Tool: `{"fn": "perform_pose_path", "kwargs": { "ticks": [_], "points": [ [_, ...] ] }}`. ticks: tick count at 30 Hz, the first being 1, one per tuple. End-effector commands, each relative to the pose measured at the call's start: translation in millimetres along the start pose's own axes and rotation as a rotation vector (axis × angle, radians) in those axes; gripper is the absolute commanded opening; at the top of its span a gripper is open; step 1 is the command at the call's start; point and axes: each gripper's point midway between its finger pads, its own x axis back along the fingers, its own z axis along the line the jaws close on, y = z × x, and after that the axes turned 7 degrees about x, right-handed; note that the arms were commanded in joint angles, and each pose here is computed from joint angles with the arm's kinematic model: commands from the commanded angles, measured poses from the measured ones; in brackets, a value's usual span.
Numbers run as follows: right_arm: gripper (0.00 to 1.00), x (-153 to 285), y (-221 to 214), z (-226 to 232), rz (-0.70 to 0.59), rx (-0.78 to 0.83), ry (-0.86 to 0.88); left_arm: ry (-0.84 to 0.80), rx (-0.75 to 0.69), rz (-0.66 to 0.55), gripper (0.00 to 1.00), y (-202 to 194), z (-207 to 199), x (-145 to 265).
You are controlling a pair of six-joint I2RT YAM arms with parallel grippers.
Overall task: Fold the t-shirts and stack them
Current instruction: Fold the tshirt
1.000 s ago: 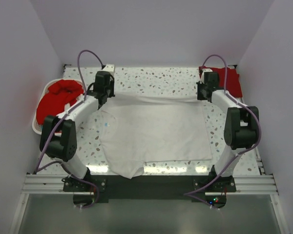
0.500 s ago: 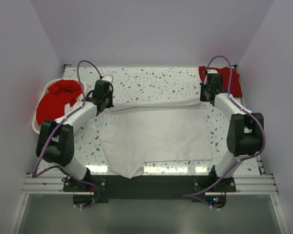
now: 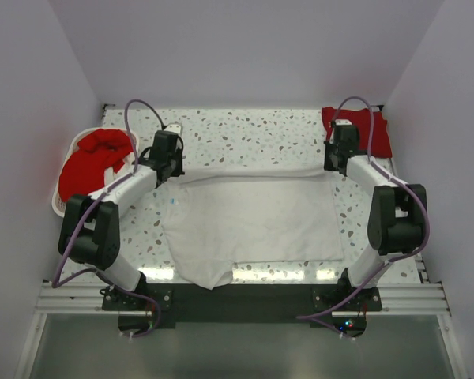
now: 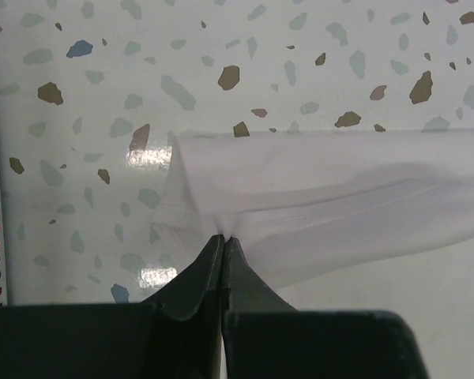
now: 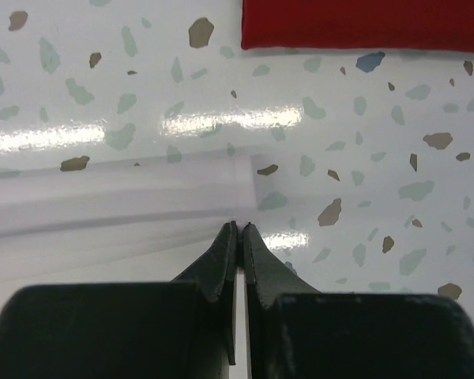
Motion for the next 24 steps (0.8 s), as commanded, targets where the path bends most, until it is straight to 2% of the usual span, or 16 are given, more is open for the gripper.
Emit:
{"fn": "perform_pose_path", "kwargs": {
  "ticks": [1, 9, 16, 17, 18, 20, 21, 23, 24],
  "points": [
    [0.0, 2, -3, -8, -0.01, -0.025, -0.034, 0.008, 0.021, -0.002, 0.0, 0, 4, 5],
    [0.0, -17, -39, -5, 0.105, -0.041, -0.028, 0.031, 0.043, 0.079, 0.0, -34, 10, -5],
    [0.0, -19, -48, -1, 0.146, -0.046, -0.015, 0.025, 0.072, 0.125, 0.02, -49, 9, -6],
    [0.0, -18, -45, -1, 0.142, -0.046, -0.012, 0.031, 0.073, 0.126, 0.05, -50, 10, -4],
    [0.06, -16, -47, 1, 0.157, -0.045, -0.003, 0.029, 0.075, 0.12, 0.15, -47, 10, -1],
    [0.15, -8, -37, 1, 0.141, -0.063, 0.01, 0.021, 0.075, 0.12, 0.27, -45, 8, 5],
    [0.28, -1, -40, 2, 0.168, -0.067, 0.014, 0.012, 0.08, 0.102, 0.33, -40, 8, 11],
    [0.41, 15, -21, 2, 0.147, -0.106, 0.019, 0.0, 0.081, 0.074, 0.44, -36, 8, 19],
    [0.52, 22, -21, 4, 0.159, -0.114, 0.037, -0.012, 0.084, 0.05, 0.6, -34, 9, 28]
  ]
}}
